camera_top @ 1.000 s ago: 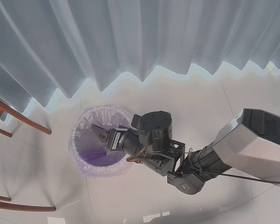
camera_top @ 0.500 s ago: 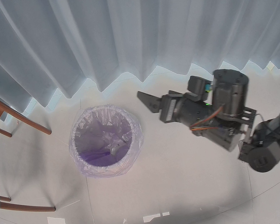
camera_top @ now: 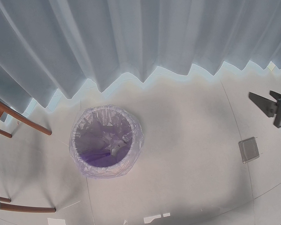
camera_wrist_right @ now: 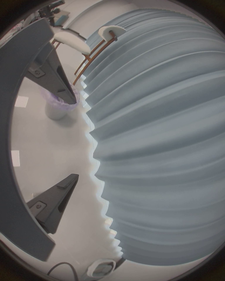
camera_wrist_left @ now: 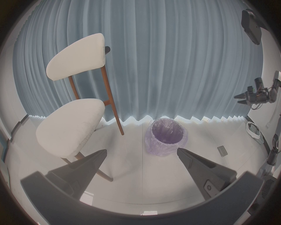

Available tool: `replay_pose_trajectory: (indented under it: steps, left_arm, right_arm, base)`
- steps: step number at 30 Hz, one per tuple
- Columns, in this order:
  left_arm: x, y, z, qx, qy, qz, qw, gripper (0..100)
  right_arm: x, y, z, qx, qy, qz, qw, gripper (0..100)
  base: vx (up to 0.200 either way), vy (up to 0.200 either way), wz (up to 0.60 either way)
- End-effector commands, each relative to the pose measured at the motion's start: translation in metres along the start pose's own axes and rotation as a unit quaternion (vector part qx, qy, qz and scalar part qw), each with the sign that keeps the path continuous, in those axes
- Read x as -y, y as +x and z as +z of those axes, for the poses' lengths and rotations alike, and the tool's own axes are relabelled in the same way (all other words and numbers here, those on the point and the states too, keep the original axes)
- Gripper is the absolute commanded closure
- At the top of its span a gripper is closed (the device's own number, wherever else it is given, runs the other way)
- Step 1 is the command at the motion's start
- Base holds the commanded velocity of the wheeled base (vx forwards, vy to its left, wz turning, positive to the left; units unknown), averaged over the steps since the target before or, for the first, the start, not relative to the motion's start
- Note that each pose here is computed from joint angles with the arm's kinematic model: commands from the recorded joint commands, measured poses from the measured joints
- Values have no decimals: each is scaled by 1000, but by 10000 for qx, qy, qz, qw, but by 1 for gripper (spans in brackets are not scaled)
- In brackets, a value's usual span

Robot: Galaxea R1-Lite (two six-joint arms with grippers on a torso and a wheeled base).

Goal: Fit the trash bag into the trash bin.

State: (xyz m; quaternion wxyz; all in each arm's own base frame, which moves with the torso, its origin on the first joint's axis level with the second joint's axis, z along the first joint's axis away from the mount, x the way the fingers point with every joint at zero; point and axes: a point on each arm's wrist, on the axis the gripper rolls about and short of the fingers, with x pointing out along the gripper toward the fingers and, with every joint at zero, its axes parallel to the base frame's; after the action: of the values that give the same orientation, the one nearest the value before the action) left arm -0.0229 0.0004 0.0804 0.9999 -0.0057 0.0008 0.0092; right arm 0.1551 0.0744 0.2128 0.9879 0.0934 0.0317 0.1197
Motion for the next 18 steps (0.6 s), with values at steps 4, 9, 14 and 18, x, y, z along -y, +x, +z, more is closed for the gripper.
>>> replay_pose_trajectory:
  steps: [4, 9, 14, 18]
  left_arm:
    - [0, 0, -5, -7, 12, 1, 10000, 0]
    - [0, 0, -5, -7, -4, 8, 10000, 0]
    - [0, 0, -5, -7, 12, -15, 10000, 0]
    - [0, 0, -5, -7, 12, -7, 10000, 0]
  right_arm:
    - [59, -160, -99, 458, -655, -1634, 9833, 0]
    - [57, -187, -138, 76, -816, -1434, 9863, 0]
    - [57, -185, -137, 342, -733, -1474, 9858, 0]
    - [58, -185, -136, 390, -619, -1534, 9854, 0]
  base:
    - [0, 0, 0]
    - [0, 0, 0]
    - [0, 0, 0]
    - [0, 0, 0]
